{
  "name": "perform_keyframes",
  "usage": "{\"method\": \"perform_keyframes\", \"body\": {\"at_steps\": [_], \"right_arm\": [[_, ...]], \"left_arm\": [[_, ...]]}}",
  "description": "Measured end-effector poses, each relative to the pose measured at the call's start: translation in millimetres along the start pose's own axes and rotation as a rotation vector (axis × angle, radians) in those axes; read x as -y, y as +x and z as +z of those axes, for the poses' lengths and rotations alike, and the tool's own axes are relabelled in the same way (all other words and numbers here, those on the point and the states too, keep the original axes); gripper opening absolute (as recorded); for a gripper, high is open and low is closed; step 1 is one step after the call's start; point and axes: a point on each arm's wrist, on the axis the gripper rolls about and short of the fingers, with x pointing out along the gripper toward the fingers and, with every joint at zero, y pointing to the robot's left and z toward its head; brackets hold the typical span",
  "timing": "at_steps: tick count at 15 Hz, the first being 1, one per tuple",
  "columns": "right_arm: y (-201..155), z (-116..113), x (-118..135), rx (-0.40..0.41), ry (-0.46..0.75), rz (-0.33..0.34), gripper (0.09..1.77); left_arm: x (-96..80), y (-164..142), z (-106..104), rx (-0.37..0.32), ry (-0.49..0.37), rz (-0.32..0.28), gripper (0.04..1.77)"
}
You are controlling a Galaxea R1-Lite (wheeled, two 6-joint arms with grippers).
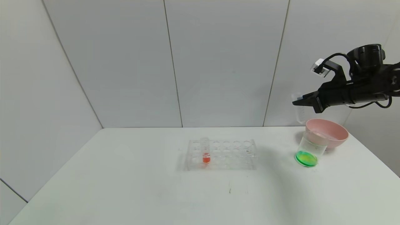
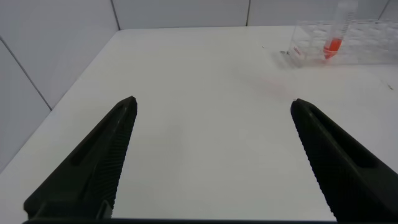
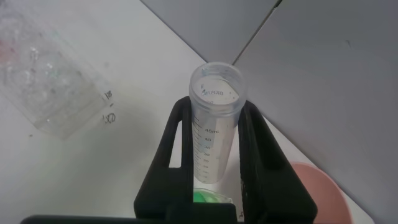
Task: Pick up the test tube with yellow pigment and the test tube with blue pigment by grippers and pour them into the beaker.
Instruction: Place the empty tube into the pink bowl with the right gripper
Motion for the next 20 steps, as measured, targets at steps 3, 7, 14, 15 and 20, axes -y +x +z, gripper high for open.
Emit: {"method": "perform_keyframes", "body": {"at_steps": [3, 7, 14, 15, 20], "right_arm": [[-5, -7, -2, 0.180, 0.117, -0.047, 0.49], [-24, -22, -20, 0.373, 0.241, -0.082, 0.49], [-66, -51, -29, 0.406, 0.279, -0.165, 0.49], [-69, -54, -24, 0.404, 0.284, -0.184, 0.49], [-69, -80, 18, 0.391, 0.314, -0.295, 0.49]], "left_arm": [[0.0, 0, 0, 0.000, 0.000, 0.000, 1.76], [0.0, 0, 0, 0.000, 0.000, 0.000, 1.76], [0.0, 0, 0, 0.000, 0.000, 0.000, 1.76], [0.0, 0, 0, 0.000, 0.000, 0.000, 1.76], [0.0, 0, 0, 0.000, 0.000, 0.000, 1.76]]}}
